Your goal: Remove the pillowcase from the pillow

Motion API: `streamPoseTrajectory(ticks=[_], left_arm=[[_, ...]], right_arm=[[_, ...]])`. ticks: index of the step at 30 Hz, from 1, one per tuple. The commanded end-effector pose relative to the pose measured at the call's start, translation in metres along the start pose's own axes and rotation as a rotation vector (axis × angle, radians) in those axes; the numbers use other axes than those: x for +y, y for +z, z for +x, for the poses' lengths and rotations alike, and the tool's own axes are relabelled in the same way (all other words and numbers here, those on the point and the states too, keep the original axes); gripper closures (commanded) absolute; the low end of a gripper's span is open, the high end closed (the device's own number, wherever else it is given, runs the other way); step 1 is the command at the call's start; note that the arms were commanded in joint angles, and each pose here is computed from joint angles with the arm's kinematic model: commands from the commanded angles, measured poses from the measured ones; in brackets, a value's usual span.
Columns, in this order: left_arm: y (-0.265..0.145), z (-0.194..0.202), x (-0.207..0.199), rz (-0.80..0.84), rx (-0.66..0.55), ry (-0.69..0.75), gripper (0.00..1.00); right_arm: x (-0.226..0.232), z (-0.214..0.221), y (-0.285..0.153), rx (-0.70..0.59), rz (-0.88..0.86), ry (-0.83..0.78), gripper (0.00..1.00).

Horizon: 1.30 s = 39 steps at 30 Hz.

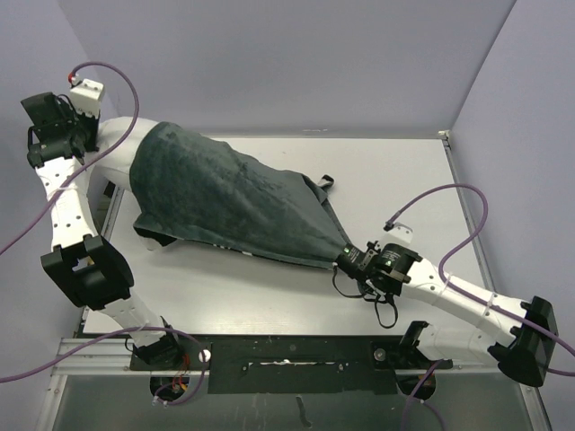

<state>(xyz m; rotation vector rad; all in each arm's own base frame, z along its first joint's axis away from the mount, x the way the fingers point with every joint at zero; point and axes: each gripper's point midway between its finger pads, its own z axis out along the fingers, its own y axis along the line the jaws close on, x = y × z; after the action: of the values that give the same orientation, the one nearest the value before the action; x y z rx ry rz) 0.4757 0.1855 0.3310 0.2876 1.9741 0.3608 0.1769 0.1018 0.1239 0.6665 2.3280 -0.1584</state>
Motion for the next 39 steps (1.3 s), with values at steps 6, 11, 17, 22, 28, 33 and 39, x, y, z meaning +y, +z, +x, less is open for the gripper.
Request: streamPoseTrajectory(ticks=[6,11,17,22,28,33,39], left_arm=[[-0.074,-0.074,-0.043,-0.012,-0.27,0.179,1.0],[-0.082,-0.067,-0.074,0.083,-0.239,0.129,1.0],[-0.081,-0.058,-0.082,0.116,-0.215,0.117,1.0],[-0.082,-0.051,-0.089,0.143,-0.204,0.132,1.0],[-0.083,-0.043,-0.098,0.182,-0.193,0.126,1.0],[-0.078,-0.028,-0.109,0.221,-0.173,0.125,1.0],[-0.069,-0.012,-0.115,0.238,-0.139,0.131,1.0]], right_arm=[[0.081,0.023,-0.017,-0.001,-0.491,-0.539,0.65],[0.125,-0.037,-0.042,-0.055,-0.64,-0.53,0.23],[0.127,-0.122,0.0,-0.016,-0.594,-0.321,0.19],[0.118,-0.145,0.06,0.054,-0.452,-0.226,0.16],[0.122,-0.149,0.11,0.108,-0.359,-0.153,0.14],[0.134,-0.154,0.132,0.109,-0.356,-0.107,0.14],[0.151,-0.155,0.159,0.127,-0.343,-0.095,0.15]])
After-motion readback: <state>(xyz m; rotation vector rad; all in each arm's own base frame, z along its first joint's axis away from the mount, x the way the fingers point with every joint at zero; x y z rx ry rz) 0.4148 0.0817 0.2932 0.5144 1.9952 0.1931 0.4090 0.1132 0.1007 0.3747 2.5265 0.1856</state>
